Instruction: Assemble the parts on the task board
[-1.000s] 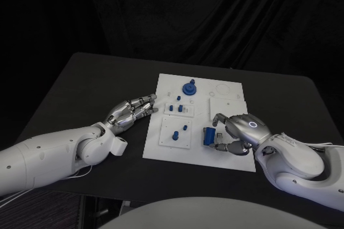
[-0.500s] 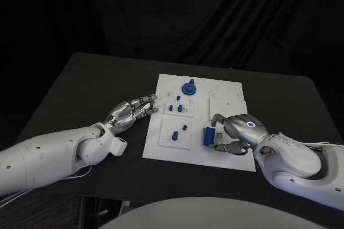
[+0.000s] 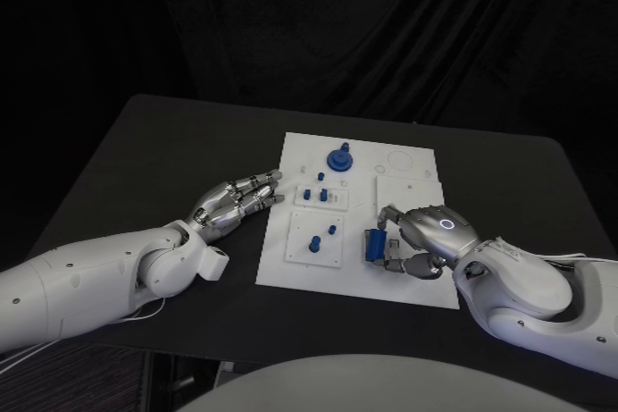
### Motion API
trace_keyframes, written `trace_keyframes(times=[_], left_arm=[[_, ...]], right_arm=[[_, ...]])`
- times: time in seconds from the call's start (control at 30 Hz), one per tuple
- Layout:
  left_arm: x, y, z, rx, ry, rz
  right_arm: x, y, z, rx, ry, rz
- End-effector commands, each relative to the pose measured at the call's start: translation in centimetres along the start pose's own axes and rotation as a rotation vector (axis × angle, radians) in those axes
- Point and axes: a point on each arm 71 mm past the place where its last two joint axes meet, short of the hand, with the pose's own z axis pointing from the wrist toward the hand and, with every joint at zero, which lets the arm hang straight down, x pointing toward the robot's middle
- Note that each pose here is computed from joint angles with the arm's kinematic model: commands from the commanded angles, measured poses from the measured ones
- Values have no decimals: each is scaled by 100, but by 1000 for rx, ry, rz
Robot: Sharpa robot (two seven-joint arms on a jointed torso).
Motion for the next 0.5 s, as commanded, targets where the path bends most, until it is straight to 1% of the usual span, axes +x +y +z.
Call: trace_keyframes(times=[0.03,0.3,0.5], left_arm=[[19,10,0,1,13,-14],[18,12,-1,0,14,-15],[22,16,2,0,16,-17]], right_arm=[[14,-4,-1,5,5,-10],[16,-3,8,1,3,-9],[6,1,8,-4,-12,-2]])
